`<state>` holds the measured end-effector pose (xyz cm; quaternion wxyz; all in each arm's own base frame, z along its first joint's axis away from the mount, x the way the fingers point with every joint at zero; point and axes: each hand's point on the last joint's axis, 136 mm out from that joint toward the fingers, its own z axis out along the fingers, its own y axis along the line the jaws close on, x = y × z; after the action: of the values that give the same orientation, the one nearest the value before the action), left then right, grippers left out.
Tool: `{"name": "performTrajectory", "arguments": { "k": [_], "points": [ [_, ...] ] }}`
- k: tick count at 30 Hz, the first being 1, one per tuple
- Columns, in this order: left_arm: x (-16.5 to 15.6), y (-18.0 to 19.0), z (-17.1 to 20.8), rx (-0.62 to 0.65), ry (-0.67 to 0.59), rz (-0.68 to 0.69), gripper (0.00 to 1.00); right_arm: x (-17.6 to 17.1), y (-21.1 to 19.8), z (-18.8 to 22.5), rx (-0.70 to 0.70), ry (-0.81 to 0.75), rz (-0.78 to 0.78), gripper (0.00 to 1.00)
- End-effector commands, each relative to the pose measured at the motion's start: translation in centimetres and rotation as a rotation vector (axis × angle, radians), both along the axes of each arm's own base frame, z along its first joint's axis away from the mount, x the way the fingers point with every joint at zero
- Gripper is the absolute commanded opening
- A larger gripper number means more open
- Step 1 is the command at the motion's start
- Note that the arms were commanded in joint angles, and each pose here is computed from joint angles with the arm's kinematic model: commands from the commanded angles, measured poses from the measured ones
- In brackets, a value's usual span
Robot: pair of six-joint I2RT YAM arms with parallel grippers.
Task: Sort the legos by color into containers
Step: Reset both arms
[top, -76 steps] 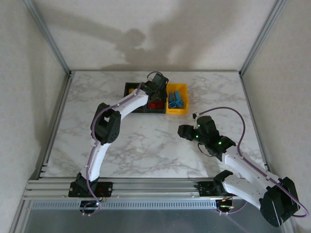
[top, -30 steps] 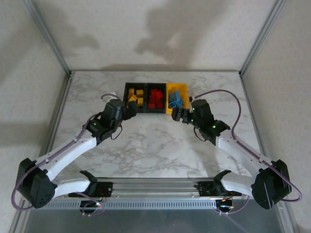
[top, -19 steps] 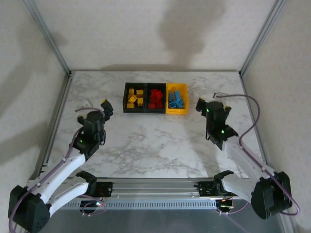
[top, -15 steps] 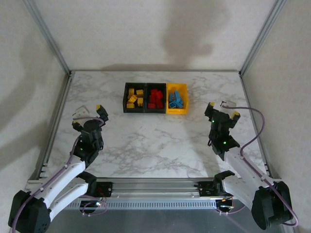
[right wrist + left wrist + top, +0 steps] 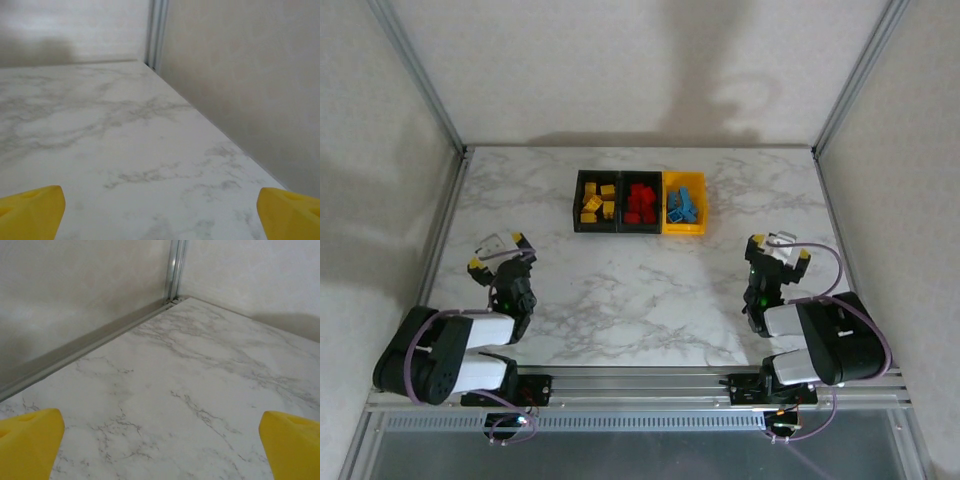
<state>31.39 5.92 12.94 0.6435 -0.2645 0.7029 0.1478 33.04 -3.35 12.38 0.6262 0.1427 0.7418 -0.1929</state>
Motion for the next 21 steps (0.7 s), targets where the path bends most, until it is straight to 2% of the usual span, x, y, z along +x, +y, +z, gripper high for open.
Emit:
{"name": "performTrajectory", "arguments": {
  "k": [1,4,7,8,9,10,11,12,21],
  "points": [
    [0.4,-0.3,3.4,0.004,-0.170,-0.034,1.00,0.9,1.0,3.2,0.042,-0.166,0.101,0.99],
    [0.9,-0.7,3.1,0.019,-0.190,-0.078,1.00,1.7,1.2,3.0,0.017,-0.182,0.132,0.99],
    [3.0,-3.1,1.4,0.043,-0.108,-0.244,1.00,2.5,1.4,1.9,0.069,-0.130,0.206,0.99],
    [3.3,-2.6,1.7,0.056,-0.134,-0.216,1.00,2.7,1.4,1.2,0.110,-0.117,0.258,0.99],
    [4.1,-2.5,1.0,0.034,-0.082,-0.208,1.00,2.9,1.5,0.6,0.130,-0.118,0.298,0.99],
    [4.7,-2.3,0.3,0.007,-0.047,-0.226,1.00,3.3,1.3,1.1,0.109,-0.144,0.284,0.99],
    [4.6,-1.9,0.7,0.000,-0.086,-0.223,1.00,3.8,1.4,0.1,0.136,-0.071,0.281,0.99],
    [4.7,-1.8,0.4,-0.010,-0.061,-0.216,1.00,3.7,1.5,0.2,0.131,-0.085,0.293,0.99],
    [4.6,-1.8,0.4,-0.004,-0.061,-0.211,0.99,3.9,1.5,0.2,0.127,-0.081,0.290,0.99]
  ]
}}
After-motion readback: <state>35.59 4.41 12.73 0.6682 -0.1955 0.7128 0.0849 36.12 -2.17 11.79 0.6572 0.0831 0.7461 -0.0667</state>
